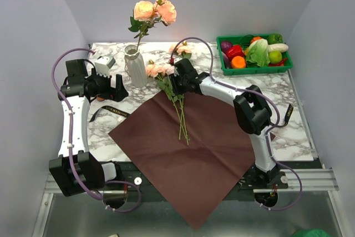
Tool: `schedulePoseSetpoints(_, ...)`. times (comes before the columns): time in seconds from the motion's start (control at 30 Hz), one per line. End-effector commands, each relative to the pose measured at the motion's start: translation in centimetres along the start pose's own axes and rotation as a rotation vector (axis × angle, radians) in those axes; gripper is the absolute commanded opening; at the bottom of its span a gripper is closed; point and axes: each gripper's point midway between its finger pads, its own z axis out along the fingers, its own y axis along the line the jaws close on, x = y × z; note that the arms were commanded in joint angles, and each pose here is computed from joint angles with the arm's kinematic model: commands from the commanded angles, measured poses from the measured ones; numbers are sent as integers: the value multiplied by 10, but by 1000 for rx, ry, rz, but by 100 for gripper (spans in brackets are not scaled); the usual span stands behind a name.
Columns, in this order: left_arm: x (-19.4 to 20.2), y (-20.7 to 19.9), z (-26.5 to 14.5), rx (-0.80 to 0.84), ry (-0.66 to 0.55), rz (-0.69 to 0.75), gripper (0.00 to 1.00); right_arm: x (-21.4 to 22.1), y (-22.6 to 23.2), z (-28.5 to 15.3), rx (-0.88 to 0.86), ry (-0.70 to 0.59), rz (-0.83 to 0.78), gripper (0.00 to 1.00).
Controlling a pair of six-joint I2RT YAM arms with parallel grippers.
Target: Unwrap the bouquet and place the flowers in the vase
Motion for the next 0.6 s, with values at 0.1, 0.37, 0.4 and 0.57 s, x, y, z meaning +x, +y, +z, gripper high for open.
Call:
schedulePoseSetpoints(0.1, -1, 1, -6, -23, 8, 29, 98, 38, -12, 25, 58, 121, -18, 45)
schedulePoseSetpoints(0.37, -1, -1, -10, -26, 10, 46, 98, 29, -9, 22, 49, 121, -13, 12)
schedulePoseSetpoints(0.4, -1, 0, -10, -29, 11, 49, 98, 26, -8, 17, 45, 112, -9, 5)
schedulePoseSetpoints(0.57, -6, -2, -13, -18, 10, 48, 98, -22, 1, -40, -2, -38, 3, 1)
